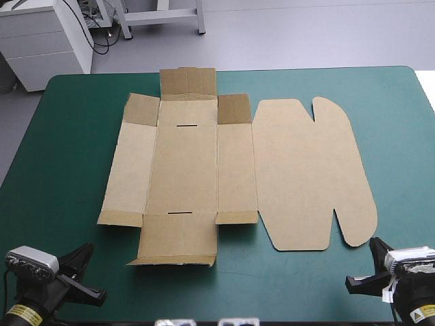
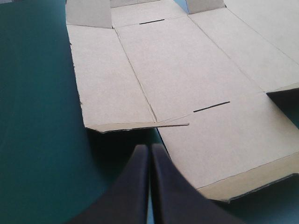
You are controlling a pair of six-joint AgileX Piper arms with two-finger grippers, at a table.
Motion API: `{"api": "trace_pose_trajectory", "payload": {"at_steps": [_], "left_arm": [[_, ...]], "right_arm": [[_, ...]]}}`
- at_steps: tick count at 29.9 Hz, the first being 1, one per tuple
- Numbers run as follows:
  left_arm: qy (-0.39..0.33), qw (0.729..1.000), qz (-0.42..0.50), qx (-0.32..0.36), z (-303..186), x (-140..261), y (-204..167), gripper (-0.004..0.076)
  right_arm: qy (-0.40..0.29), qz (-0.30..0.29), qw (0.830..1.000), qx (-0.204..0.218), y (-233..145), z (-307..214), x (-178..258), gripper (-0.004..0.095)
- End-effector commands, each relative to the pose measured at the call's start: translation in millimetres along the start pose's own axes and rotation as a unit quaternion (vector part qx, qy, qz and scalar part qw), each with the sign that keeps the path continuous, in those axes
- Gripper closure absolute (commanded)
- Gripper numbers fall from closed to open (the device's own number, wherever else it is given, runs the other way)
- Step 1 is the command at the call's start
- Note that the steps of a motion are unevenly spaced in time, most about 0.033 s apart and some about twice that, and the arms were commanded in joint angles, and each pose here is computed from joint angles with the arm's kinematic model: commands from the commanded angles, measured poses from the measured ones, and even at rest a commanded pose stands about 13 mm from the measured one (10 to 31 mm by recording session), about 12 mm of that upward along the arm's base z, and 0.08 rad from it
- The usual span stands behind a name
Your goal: Fold the box
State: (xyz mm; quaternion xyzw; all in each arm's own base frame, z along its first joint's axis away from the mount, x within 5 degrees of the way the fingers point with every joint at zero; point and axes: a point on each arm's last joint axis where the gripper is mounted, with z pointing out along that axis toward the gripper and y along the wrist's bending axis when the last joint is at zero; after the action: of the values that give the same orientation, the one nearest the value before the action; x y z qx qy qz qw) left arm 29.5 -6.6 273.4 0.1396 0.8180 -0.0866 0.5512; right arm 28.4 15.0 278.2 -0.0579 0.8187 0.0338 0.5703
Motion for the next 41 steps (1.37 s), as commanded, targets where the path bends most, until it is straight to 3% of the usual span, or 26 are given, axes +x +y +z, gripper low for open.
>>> {"api": "trace_pose_trajectory", "payload": {"at_steps": [1,16,26,41], "left_arm": [[-0.043,0.999,-0.003,0.004,-4.5,-14.7,-0.5,0.0731],[-0.044,0.999,-0.003,0.004,-4.1,-14.6,-0.5,0.0731],[-0.118,0.993,-0.026,0.006,-11.0,-42.6,-0.1,0.0731],[0.006,0.994,0.083,-0.075,45.8,-124.2,10.0,0.0705]], "right_arm": [[-0.042,0.000,0.999,0.009,-1.5,-3.8,-14.8,0.0927],[-0.042,0.000,0.999,0.009,-1.5,-3.8,-14.8,0.0927],[-0.042,0.000,0.999,0.009,-1.5,-3.8,-14.8,0.0927],[-0.042,0.000,0.999,0.009,-1.5,-3.8,-14.8,0.0927]]}}
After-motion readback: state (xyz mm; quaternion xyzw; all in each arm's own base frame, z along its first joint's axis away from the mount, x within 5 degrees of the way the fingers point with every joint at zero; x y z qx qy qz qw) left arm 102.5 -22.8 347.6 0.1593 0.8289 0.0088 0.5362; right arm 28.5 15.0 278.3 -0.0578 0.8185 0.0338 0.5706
